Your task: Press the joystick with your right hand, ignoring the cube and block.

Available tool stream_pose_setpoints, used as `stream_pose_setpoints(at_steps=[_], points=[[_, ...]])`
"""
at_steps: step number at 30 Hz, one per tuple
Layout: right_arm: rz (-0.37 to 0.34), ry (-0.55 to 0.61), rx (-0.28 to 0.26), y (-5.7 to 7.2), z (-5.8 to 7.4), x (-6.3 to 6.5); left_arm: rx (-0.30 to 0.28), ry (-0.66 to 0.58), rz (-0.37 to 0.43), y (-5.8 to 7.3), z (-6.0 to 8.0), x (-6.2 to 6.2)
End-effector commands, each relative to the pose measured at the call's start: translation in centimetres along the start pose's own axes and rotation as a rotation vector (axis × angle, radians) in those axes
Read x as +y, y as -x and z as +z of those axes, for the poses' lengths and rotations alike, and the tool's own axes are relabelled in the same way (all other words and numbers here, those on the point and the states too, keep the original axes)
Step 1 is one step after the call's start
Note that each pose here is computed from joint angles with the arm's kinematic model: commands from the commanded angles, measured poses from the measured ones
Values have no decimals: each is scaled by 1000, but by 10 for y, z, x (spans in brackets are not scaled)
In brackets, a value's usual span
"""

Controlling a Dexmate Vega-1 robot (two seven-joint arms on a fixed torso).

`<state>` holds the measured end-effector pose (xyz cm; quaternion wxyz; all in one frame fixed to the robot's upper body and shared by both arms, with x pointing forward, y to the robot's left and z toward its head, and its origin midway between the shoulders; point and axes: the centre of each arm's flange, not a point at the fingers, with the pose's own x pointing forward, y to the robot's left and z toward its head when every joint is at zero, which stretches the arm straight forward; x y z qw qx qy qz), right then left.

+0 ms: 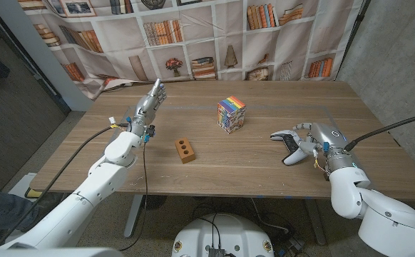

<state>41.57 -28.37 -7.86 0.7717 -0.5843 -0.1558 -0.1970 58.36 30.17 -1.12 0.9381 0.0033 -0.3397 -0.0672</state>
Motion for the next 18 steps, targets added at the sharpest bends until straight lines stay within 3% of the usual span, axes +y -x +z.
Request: stream_pose_setpoints(at_steps=[1, 18], points=[[-14, 3, 6, -1, 4, -3, -5, -3, -16, -8, 3, 0], [-36, -7, 2, 2, 12, -2, -6, -7, -23, -7, 3, 5]])
